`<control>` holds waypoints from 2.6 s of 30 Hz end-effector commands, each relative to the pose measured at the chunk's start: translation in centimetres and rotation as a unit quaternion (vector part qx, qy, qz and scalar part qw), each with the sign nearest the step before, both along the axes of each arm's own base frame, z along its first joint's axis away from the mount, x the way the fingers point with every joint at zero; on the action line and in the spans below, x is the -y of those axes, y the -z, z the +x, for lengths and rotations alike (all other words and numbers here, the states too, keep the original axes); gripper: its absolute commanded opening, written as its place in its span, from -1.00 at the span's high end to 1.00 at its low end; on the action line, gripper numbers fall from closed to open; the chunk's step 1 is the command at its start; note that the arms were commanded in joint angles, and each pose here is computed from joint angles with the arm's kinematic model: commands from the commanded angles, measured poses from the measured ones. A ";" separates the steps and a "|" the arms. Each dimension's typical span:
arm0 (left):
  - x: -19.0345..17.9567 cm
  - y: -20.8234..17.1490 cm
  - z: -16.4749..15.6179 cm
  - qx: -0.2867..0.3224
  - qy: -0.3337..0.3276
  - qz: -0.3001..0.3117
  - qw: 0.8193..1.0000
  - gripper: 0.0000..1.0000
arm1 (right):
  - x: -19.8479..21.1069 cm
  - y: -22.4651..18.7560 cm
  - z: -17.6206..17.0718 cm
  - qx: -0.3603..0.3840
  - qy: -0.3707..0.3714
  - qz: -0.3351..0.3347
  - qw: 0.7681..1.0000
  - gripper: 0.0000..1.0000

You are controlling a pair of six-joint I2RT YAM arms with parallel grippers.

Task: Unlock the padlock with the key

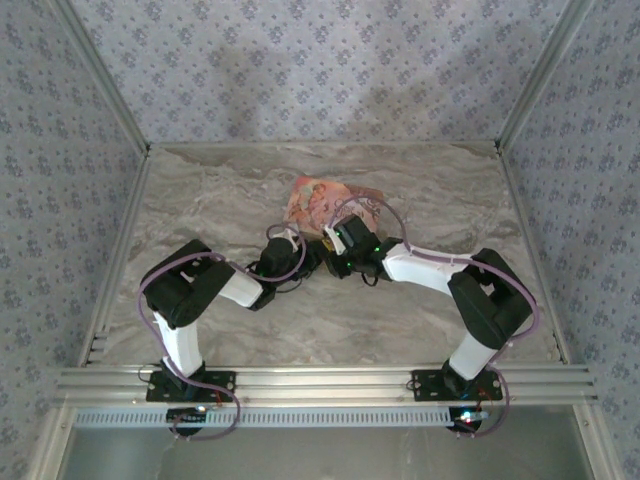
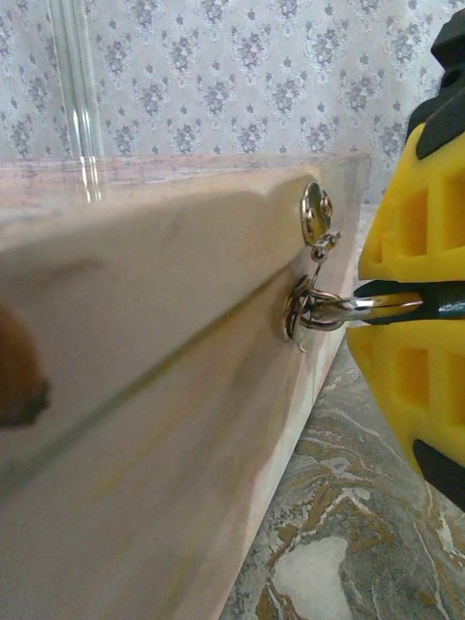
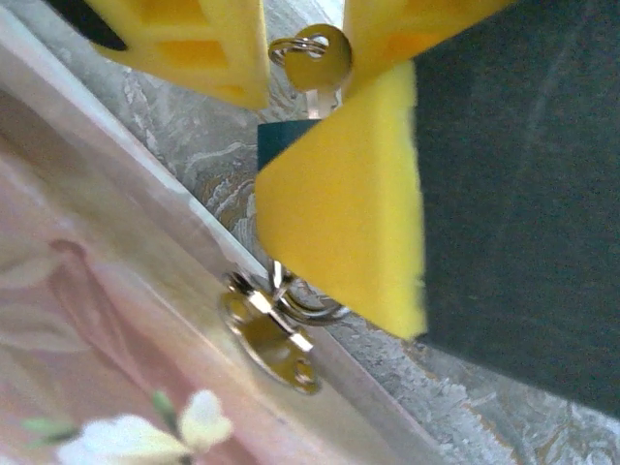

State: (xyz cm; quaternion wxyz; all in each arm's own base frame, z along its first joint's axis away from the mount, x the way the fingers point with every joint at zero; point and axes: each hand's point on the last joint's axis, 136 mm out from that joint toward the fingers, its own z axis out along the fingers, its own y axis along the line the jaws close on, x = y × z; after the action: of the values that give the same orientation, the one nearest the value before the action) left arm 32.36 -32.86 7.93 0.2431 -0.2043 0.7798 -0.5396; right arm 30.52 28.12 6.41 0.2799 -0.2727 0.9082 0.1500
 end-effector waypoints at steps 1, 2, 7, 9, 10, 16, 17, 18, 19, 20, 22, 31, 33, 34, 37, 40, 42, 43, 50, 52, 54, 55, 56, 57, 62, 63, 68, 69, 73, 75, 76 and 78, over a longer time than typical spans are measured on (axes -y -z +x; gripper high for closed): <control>1.5 -3.1 0.2 0.039 0.023 -0.040 0.998 1.00 | -1.2 -1.2 0.8 0.021 -0.015 0.003 1.000 0.72; 1.5 -3.1 0.2 0.039 0.023 -0.040 0.998 1.00 | -1.3 -1.2 0.8 0.018 -0.018 0.004 1.000 0.87; 1.2 -2.5 0.1 0.035 0.022 -0.032 0.999 1.00 | -2.0 -1.4 -0.2 -0.008 -0.038 0.040 0.998 1.00; 0.9 -1.9 -0.1 0.024 0.018 -0.024 0.999 0.89 | -2.3 -1.3 -0.6 -0.032 -0.041 0.072 0.996 1.00; 0.7 -1.5 -0.2 0.019 0.014 -0.019 1.000 0.80 | -2.3 -1.0 -0.6 -0.041 -0.038 0.081 0.995 1.00; -1.3 -0.2 -0.9 0.003 -0.011 0.025 1.000 0.38 | -2.3 -0.1 -1.3 -0.050 -0.041 0.107 0.992 1.00; -1.5 -0.1 -0.9 0.004 -0.012 0.030 0.999 0.33 | -2.4 0.0 -1.4 -0.049 -0.044 0.104 0.992 1.00; -1.5 -0.2 -0.9 0.004 -0.011 0.032 0.999 0.32 | -2.4 0.0 -1.4 -0.046 -0.044 0.100 0.993 1.00; -1.4 -0.3 -0.9 0.005 -0.010 0.035 0.999 0.29 | -2.4 0.1 -1.4 -0.043 -0.045 0.098 0.993 1.00; -1.4 -0.3 -0.8 0.006 -0.009 0.039 0.999 0.29 | -2.5 0.1 -1.5 -0.041 -0.047 0.095 0.993 1.00; -1.2 -0.2 -0.7 0.005 -0.006 0.043 0.999 0.30 | -2.6 0.1 -1.5 -0.038 -0.048 0.094 0.994 1.00; -1.7 1.9 -0.6 -0.023 -0.016 0.053 0.998 1.00 | -2.8 0.2 -1.7 -0.035 -0.055 0.087 0.994 1.00; -2.0 2.1 -0.7 -0.023 -0.019 0.049 0.998 1.00 | -2.6 0.3 -1.8 -0.038 -0.051 0.086 0.994 0.85; -2.1 2.1 -0.8 -0.023 -0.021 0.047 0.998 1.00 | -2.5 0.1 -1.8 -0.038 -0.046 0.090 0.994 0.71; -2.2 2.0 -0.9 -0.021 -0.020 0.044 0.999 1.00 | -1.8 -0.9 -1.4 -0.030 -0.026 0.112 0.993 0.33; -2.1 1.6 -0.8 -0.018 -0.020 0.040 0.999 1.00 | -1.3 -2.0 -1.0 -0.018 -0.018 0.115 0.993 0.25; -1.9 1.3 -0.7 -0.016 -0.016 0.036 0.999 1.00 | -1.3 -2.5 -0.9 -0.012 -0.017 0.115 0.993 0.21; -1.8 1.1 -0.6 -0.015 -0.016 0.034 0.999 1.00 | -1.2 -2.6 -0.8 -0.008 -0.014 0.113 0.993 0.19; -1.7 0.6 -0.4 -0.012 -0.015 0.027 0.999 1.00 | -1.3 -2.2 -0.3 -0.001 -0.011 0.097 0.995 0.11; -1.7 0.5 -0.4 -0.012 -0.014 0.025 1.000 1.00 | -1.6 -1.9 -0.2 -0.004 -0.012 0.099 0.995 0.11; -1.7 0.3 -0.4 -0.011 -0.015 0.023 1.000 1.00 | -1.9 -1.9 0.0 -0.005 -0.014 0.105 0.994 0.11; -1.7 0.2 -0.4 -0.011 -0.014 0.021 1.000 1.00 | -2.0 -1.9 0.1 -0.006 -0.014 0.105 0.994 0.11; -1.7 0.1 -0.4 -0.010 -0.014 0.021 1.000 1.00 | -2.2 -1.8 0.2 -0.007 -0.015 0.104 0.994 0.11; -1.7 0.0 -0.3 -0.010 -0.014 0.020 1.000 1.00 | -2.4 -1.8 0.3 -0.007 -0.018 0.103 0.994 0.11; -1.6 -0.3 -0.3 -0.008 -0.012 0.017 1.000 1.00 | -3.0 -1.9 0.7 -0.006 -0.023 0.099 0.995 0.12; -1.5 -0.4 -0.3 -0.008 -0.011 0.016 1.000 1.00 | -3.2 -2.0 0.7 -0.007 -0.025 0.102 0.994 0.13; -1.3 -0.5 -0.2 -0.006 -0.008 0.012 1.000 1.00 | -3.7 -1.8 0.7 -0.016 -0.035 0.111 0.993 0.60; -1.3 -0.6 -0.2 -0.005 -0.009 0.010 1.000 1.00 | -3.7 -1.8 0.7 -0.020 -0.035 0.117 0.992 0.74; -1.7 -0.2 -0.3 -0.009 -0.012 0.017 1.000 1.00 | -3.4 -1.4 0.7 -0.024 -0.030 0.119 0.992 1.00; -2.2 0.6 -0.5 -0.020 -0.018 0.029 0.999 0.89 | -3.2 -1.0 0.4 -0.029 -0.031 0.118 0.992 1.00; -2.5 0.8 -0.6 -0.022 -0.020 0.033 0.999 0.79 | -3.1 -0.9 0.2 -0.030 -0.032 0.119 0.992 1.00; -3.2 1.3 -0.8 -0.026 -0.030 0.042 0.998 0.44 | -2.9 -0.7 -0.1 -0.033 -0.032 0.121 0.992 1.00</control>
State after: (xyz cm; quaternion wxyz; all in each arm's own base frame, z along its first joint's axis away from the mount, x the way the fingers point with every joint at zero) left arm 32.61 -29.97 6.92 0.2588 -0.2311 0.7948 -0.4978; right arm 30.57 30.94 7.42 0.2747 -0.2608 0.8862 0.2666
